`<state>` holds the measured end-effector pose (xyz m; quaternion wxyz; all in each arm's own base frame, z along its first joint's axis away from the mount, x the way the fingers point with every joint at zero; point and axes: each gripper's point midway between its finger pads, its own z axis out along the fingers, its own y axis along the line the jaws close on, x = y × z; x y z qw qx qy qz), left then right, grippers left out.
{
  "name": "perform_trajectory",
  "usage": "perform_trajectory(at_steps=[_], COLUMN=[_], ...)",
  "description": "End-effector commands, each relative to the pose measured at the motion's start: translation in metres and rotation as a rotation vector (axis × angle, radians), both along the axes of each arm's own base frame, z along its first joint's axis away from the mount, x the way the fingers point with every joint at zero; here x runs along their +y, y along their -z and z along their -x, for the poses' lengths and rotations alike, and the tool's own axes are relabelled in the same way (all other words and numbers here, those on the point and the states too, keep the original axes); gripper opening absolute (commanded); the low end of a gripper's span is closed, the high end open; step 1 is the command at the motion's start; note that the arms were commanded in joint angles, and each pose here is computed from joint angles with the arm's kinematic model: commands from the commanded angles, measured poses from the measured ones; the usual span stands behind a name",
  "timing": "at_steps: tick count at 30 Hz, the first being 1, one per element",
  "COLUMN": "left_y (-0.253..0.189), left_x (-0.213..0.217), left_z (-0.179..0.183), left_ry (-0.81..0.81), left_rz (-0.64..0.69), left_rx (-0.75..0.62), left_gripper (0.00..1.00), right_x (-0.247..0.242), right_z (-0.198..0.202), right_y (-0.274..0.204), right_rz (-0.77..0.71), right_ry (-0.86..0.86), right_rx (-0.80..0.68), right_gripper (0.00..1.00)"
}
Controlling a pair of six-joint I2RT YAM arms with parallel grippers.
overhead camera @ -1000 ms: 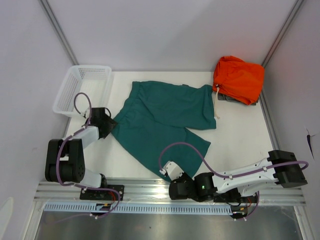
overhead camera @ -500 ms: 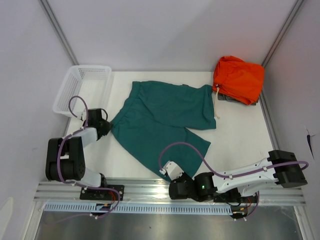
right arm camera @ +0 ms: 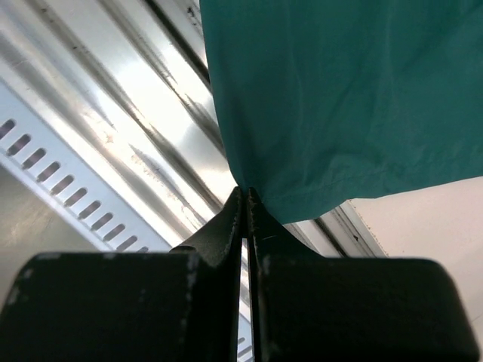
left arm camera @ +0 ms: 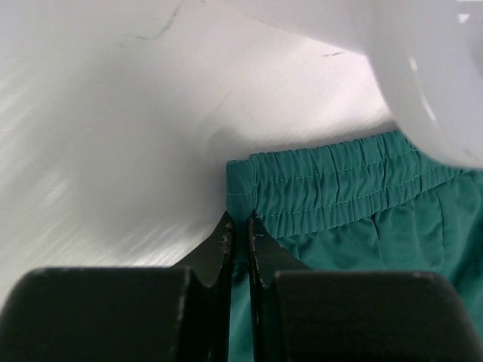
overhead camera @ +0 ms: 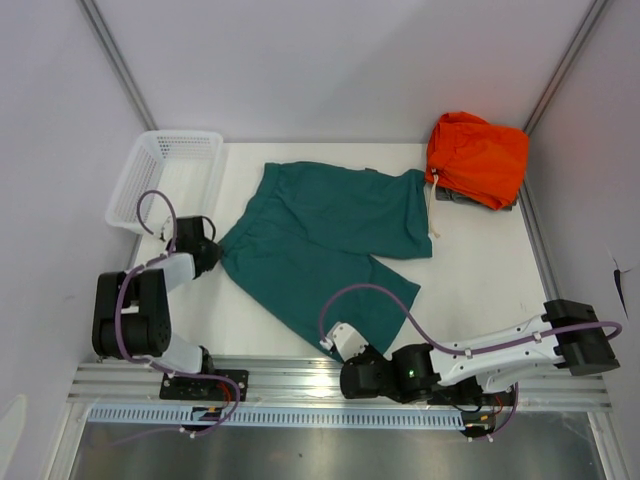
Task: Fold and stack the shorts
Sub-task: Fold the shorts
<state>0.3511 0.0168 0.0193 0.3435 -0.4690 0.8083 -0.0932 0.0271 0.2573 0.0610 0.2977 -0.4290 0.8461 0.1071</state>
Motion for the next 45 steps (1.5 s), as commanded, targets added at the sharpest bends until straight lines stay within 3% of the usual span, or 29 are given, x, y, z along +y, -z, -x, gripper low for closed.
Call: perform_trajectory(at_steps=[1,6,11,22,27,36,45], left_y=[-0.023,-0.052,-0.088,-0.148,-0.171,-0.212,-0.212], left_x=[0.026,0.047,0.052,0.056,0.050,0.050,0.047], left_z=[0.011,0.031,0.039,0.088,0.091,0.079,0.046], left_ry=[-0.038,-0.086,-0.105,-0.173,-0.137,-0.160,-0.152], left_rz=[-0.152,-0.259,-0.282,-0.307,-0.293,-0.281,-0.238], left_rx=[0.024,0.060,0.034,-0.064,-0.116,-0.176,-0.174], left_gripper=[0.00,0.00,0.00,0.00,0.00,0.00,0.00], right_x=[0.016,0.035,0.056,0.061,0.060,0.025,0.006], right_z=[0.013,0.034,0.059,0.086,0.055,-0.058,-0.149], right_y=[-0.026,-0.040,-0.062,-0.106,-0.126,-0.180,-0.197], right_rz=[-0.081,-0.117,-0.166,-0.230,-0.236,-0.282,-0.280], right_ry=[-0.072,-0.201,-0.322,-0.384,-0.290,-0.064,0.063], right_rx=[0.021,0.037,0.029,-0.025,-0.076,-0.165,-0.159], right_gripper=[0.00,0.00,0.00,0.00,0.00,0.00,0.00])
